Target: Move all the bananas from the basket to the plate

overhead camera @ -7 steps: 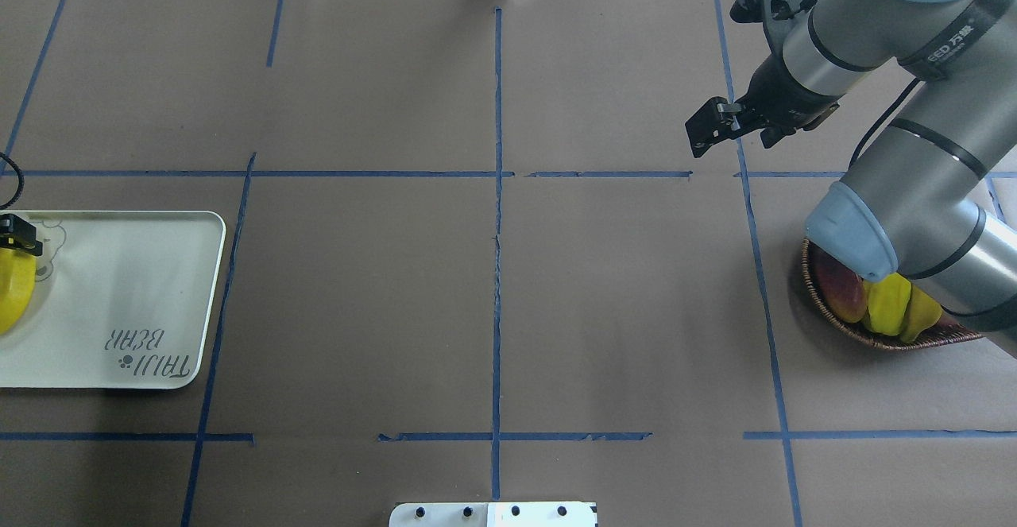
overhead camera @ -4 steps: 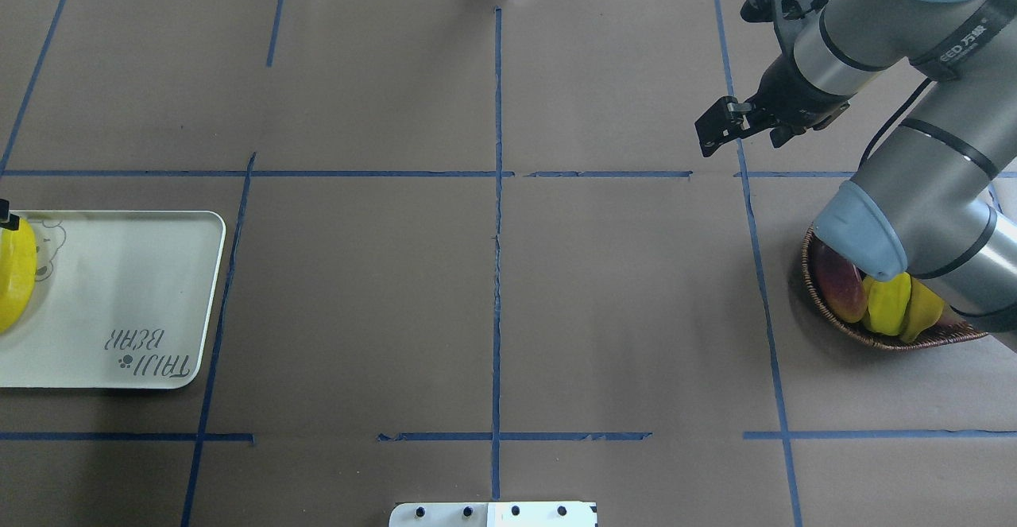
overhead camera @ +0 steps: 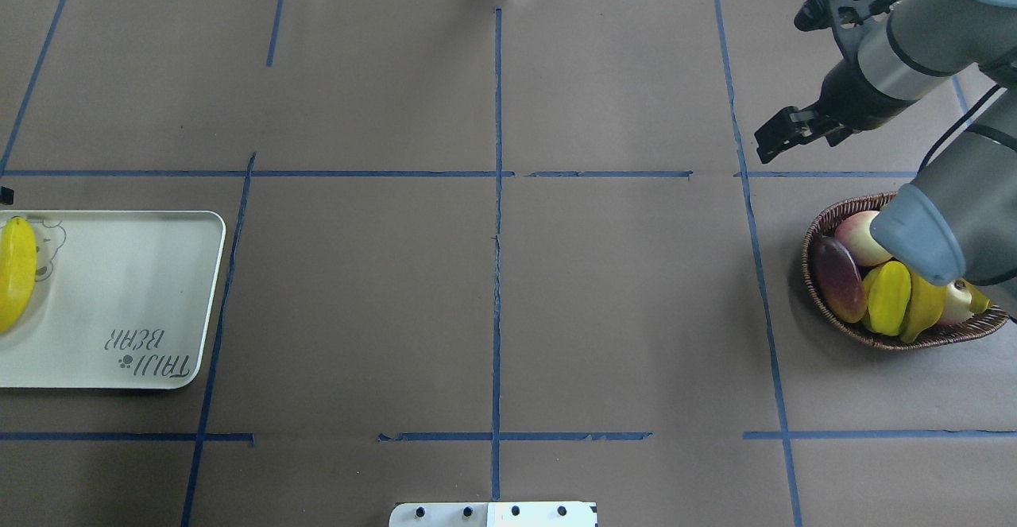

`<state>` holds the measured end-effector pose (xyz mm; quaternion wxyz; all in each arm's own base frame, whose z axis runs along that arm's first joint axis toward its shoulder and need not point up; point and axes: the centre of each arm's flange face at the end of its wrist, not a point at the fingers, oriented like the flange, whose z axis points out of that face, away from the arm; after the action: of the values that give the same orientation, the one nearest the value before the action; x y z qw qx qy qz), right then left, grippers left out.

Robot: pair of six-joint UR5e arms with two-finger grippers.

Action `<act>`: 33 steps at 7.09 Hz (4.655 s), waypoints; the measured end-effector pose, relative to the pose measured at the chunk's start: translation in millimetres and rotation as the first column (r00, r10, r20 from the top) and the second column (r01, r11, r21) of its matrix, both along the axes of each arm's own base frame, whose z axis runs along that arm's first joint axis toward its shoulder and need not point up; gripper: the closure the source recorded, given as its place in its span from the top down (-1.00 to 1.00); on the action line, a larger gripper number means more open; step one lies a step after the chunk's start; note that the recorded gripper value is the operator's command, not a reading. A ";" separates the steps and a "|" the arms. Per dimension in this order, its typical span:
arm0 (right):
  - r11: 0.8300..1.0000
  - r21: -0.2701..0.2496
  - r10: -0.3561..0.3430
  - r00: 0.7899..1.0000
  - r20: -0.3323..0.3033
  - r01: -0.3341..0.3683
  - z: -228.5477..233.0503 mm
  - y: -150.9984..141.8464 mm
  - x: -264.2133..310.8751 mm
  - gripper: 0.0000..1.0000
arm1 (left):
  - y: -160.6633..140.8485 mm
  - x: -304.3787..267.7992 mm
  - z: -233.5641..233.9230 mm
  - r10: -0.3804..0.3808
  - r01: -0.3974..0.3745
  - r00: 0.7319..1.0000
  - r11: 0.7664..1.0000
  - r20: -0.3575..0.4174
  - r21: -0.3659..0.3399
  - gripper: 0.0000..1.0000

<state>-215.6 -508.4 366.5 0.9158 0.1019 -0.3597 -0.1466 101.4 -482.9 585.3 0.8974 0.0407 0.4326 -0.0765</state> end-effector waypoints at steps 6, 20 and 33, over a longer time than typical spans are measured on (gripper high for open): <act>0.991 0.017 -0.129 0.985 -0.113 0.132 130.3 76.1 75.7 1.00 | -6.4 4.3 -29.9 0.003 -0.003 1.000 1.000 -0.003 0.007 1.00; 0.984 -0.064 -0.174 0.974 -0.146 0.166 177.9 74.0 60.3 -0.76 | -6.1 5.4 -29.4 0.007 -0.007 1.000 1.000 -0.006 0.004 1.00; 0.964 -0.186 0.238 0.925 0.295 -0.189 -100.5 48.2 -117.4 -0.69 | -38.4 59.4 -136.1 -0.067 0.068 0.976 0.998 -0.208 0.000 1.00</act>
<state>-333.0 -460.2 265.9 0.8623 0.0917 -0.4980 0.0007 160.8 -521.2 449.2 0.8439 0.0503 0.5228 -0.1093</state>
